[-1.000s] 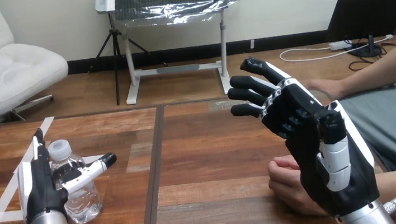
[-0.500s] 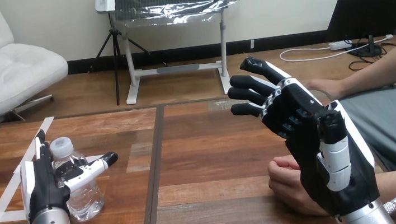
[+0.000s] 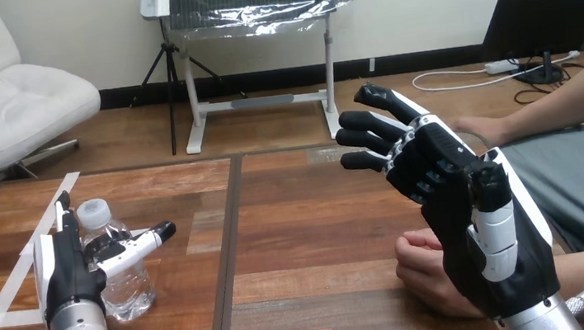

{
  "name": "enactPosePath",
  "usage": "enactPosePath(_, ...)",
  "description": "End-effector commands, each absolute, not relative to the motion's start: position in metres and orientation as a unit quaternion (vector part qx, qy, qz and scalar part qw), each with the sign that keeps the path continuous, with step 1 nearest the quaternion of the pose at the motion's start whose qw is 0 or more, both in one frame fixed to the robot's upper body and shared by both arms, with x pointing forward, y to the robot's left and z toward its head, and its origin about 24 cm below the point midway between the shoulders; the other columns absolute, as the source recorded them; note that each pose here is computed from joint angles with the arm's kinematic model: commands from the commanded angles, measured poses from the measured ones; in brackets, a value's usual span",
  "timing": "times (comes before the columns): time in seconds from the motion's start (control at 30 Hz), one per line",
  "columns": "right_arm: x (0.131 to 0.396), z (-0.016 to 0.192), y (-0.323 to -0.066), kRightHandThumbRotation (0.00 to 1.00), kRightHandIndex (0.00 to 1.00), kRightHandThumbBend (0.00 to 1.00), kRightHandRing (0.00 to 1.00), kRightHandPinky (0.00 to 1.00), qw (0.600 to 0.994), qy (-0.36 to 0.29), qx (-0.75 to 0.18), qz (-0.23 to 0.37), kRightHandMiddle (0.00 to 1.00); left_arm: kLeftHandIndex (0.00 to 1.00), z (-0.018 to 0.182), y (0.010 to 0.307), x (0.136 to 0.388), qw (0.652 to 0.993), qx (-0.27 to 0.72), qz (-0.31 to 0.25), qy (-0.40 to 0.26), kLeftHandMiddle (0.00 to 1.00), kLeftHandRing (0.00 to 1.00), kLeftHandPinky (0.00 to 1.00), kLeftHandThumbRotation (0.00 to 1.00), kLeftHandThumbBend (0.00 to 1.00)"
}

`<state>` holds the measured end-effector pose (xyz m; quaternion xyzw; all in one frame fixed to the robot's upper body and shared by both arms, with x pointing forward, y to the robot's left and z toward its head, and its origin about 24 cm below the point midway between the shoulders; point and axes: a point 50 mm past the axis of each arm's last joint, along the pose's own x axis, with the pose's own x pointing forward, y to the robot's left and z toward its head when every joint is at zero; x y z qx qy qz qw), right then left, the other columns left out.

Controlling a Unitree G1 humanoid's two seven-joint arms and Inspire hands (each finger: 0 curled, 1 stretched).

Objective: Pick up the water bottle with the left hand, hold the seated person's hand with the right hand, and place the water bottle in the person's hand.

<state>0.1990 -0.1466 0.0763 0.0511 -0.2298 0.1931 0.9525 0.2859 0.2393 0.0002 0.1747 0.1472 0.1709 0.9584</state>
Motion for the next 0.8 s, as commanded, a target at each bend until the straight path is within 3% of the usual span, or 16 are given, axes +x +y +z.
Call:
enactPosePath(0.0,0.2022,0.0917,-0.1470,1.00,0.87,0.76,0.82,0.77,0.942,-0.269,0.053,0.195,0.82,1.00,0.0076,0.2323,0.2974,0.959,0.186,0.157,0.143,1.00,0.99,0.87,0.18,0.93)
enactPosePath(0.77,0.2026,0.0914,-0.1471,1.00,0.88,0.76,0.82,0.76,0.940,-0.270,0.058,0.197,0.83,0.93,0.0075,0.2331,0.3004,0.951,0.206,0.160,0.166,0.95,0.94,0.83,0.21,0.92)
